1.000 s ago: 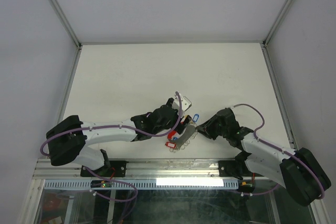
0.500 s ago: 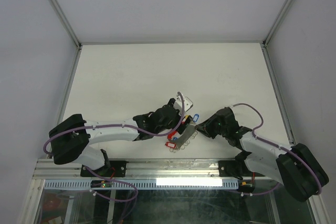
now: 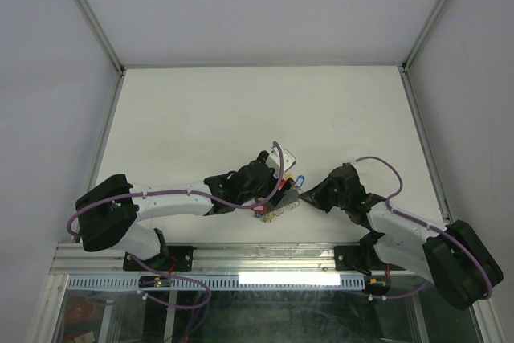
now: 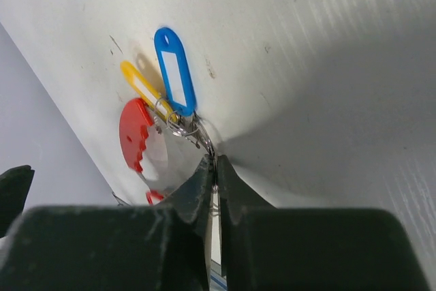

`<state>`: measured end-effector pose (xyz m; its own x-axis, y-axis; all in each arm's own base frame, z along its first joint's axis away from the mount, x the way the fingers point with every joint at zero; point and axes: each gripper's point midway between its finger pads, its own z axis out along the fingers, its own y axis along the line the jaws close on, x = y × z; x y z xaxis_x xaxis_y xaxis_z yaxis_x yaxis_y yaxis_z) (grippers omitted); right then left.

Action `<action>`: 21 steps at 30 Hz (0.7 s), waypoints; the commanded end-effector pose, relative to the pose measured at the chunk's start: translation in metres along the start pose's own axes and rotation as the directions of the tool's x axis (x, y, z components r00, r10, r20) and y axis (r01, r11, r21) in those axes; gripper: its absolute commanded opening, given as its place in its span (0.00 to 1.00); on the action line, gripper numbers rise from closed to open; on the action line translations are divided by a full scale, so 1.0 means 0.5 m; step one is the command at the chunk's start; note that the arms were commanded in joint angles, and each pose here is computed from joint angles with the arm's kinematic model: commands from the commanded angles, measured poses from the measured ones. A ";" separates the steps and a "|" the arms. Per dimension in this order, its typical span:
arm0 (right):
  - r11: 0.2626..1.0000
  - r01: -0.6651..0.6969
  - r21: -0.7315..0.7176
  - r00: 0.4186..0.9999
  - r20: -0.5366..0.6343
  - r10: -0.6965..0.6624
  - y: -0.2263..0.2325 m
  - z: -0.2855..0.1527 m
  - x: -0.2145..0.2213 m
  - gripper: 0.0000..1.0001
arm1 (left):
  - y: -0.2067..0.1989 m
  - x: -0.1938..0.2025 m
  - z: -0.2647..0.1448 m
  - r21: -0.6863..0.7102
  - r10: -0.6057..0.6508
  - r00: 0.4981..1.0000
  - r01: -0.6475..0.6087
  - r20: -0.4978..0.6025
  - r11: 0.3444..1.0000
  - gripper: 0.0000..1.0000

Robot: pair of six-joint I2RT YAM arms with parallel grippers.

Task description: Put the keys on the keyring

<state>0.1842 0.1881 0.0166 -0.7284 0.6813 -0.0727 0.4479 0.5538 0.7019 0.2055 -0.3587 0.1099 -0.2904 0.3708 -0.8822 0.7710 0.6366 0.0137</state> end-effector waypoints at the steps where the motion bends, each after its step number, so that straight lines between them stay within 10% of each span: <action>1: 0.993 0.078 0.088 0.995 0.048 -0.082 -0.035 -0.011 -0.020 0.00 | -0.008 -0.059 0.002 0.014 -0.005 0.998 0.004 0.070 1.000 0.73; 21: 0.812 0.584 0.005 0.800 0.168 -0.576 0.174 -0.122 -0.095 0.00 | 0.029 -0.171 -0.085 -0.027 -0.062 0.940 0.075 0.337 0.997 0.80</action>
<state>0.2094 0.1705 0.0853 -0.7942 0.4293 -0.4302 0.1372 0.8162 0.5612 0.2140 -0.3543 0.1554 -0.2259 0.2437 -0.9432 0.7385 0.6742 -0.0027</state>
